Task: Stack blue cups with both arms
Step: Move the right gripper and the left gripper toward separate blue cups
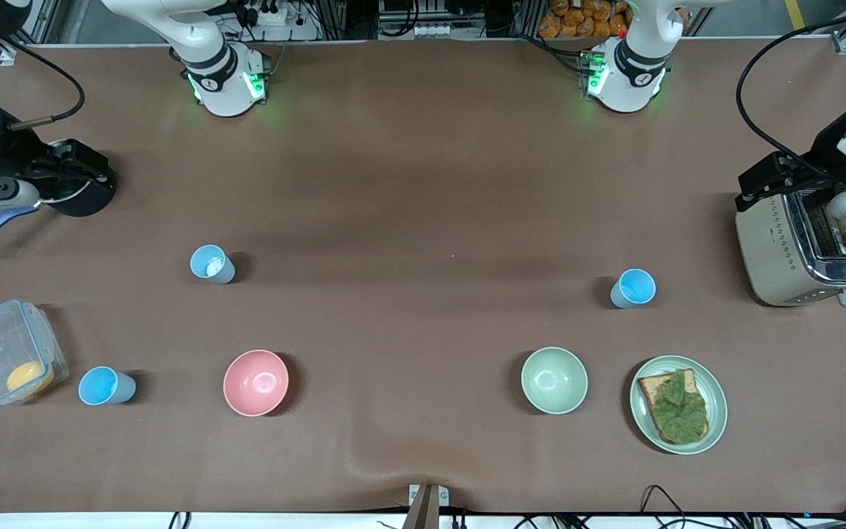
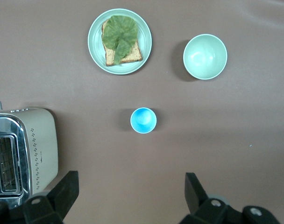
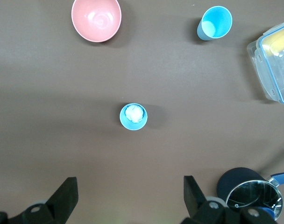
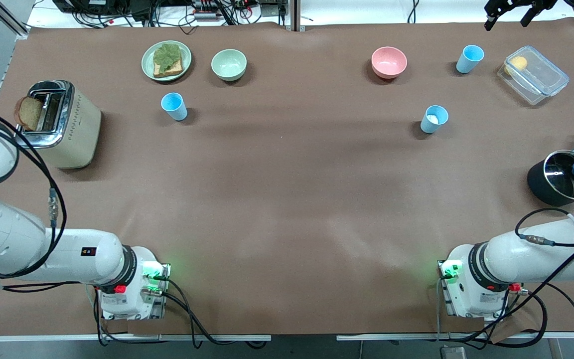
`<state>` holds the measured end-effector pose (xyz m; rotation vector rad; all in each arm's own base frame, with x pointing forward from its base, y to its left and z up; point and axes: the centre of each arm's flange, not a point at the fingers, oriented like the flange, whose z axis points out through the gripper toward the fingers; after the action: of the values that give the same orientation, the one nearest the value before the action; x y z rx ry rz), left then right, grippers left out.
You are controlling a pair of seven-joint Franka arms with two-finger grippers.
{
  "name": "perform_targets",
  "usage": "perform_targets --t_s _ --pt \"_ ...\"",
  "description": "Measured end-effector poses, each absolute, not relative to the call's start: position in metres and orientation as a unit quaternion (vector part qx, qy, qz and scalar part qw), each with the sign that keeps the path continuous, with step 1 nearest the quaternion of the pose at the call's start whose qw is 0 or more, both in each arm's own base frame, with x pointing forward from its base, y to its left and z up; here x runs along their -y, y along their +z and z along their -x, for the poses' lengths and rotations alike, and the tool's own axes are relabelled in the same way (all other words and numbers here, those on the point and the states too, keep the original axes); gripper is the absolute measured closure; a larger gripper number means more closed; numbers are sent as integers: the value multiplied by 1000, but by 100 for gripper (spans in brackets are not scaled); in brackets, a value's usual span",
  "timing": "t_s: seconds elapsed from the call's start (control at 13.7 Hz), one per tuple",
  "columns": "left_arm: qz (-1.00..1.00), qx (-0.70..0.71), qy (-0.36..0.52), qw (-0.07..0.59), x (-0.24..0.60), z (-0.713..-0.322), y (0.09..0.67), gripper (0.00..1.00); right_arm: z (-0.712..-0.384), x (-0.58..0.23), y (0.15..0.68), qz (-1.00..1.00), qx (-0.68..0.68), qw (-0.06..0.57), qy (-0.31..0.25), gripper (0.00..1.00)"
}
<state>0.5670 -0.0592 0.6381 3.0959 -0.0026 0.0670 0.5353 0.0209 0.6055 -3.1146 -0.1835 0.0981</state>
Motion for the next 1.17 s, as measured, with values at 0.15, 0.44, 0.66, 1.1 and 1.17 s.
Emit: perform_targets --t_s 0.15,0.44,0.66,1.1,1.17 --pt "-1000 5 20 22 62 -566 638 0 -534 -20 607 998 58 10 32 0" --pt "-999 17 19 22 63 -566 638 0 -534 -20 606 998 58 10 33 0" --pt "-999 18 18 22 65 -566 637 0 -533 -20 606 998 58 10 34 0" --pt "-1000 13 -11 21 60 -575 610 0 -533 -19 605 998 55 18 35 0" --pt "-999 13 -26 20 60 -582 593 0 -533 -19 605 998 55 19 35 0"
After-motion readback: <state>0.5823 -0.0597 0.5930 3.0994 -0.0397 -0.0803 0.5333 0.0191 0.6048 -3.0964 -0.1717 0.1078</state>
